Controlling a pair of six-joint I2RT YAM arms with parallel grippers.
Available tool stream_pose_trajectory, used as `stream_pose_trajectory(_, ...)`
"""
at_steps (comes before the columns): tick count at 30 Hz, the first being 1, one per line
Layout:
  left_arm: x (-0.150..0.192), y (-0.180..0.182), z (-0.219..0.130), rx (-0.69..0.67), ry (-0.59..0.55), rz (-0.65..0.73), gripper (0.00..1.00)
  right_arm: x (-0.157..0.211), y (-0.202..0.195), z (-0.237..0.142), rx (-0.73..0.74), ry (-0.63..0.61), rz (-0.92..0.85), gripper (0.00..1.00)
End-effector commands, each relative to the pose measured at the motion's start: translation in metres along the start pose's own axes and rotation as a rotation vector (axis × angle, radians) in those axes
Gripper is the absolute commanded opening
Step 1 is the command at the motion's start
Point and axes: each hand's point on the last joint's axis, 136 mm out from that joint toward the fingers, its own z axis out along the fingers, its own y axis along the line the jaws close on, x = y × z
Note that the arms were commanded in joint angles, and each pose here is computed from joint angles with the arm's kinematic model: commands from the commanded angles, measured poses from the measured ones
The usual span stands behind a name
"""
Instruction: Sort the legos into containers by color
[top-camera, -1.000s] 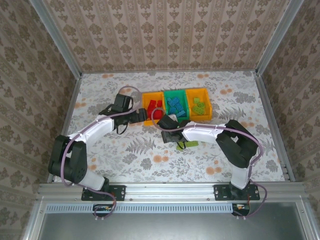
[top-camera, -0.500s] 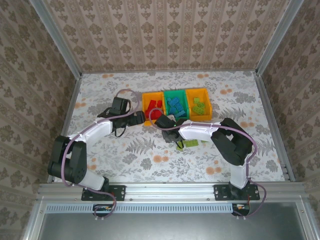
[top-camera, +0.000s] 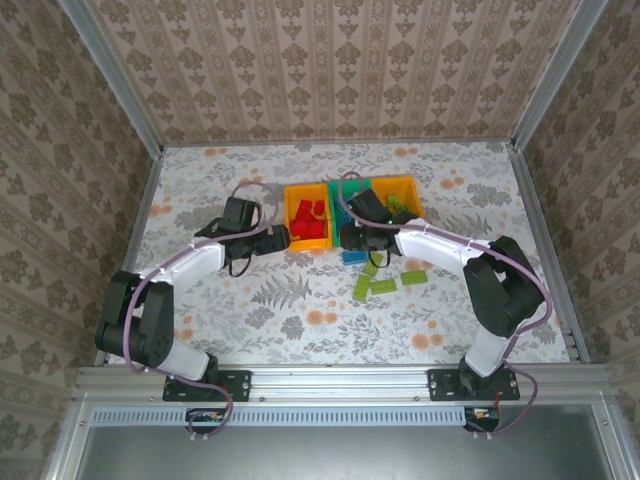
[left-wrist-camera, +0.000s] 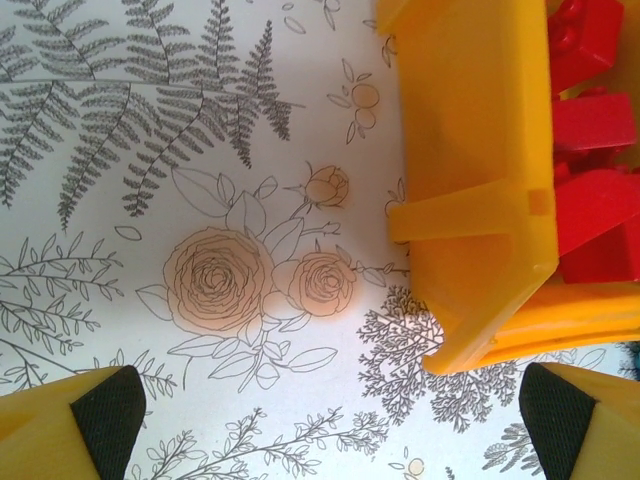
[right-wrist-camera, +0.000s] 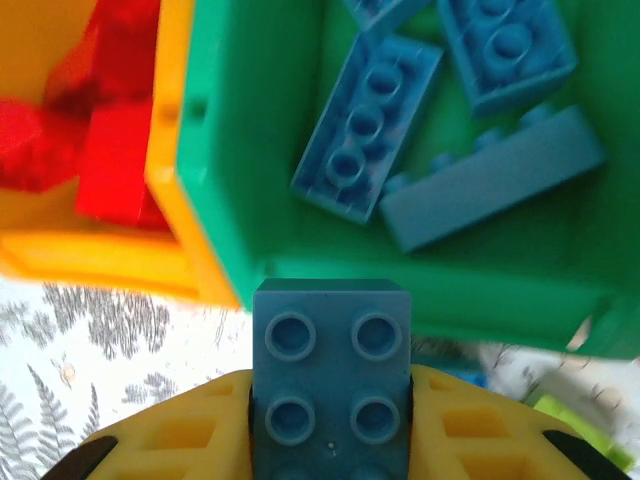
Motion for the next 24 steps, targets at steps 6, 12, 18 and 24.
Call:
stream_pose_trajectory(6, 0.007, 0.004, 0.000, 0.009, -0.003, 0.015, 1.00, -0.047, 0.004, 0.015, -0.108, -0.015, 0.112, 0.30)
stream_pose_trajectory(12, 0.011, 0.003, 0.001, 0.025, 0.004, 0.009, 1.00, -0.068, -0.004, 0.033, -0.065, -0.036, 0.154, 0.34)
stream_pose_trajectory(18, 0.014, 0.004, 0.001, 0.022, 0.008, 0.012, 1.00, -0.079, -0.005, 0.033, -0.055, -0.050, 0.127, 0.62)
stream_pose_trajectory(24, 0.021, 0.007, 0.003, 0.022, 0.021, -0.001, 1.00, -0.075, 0.008, 0.007, -0.100, -0.089, 0.069, 0.78)
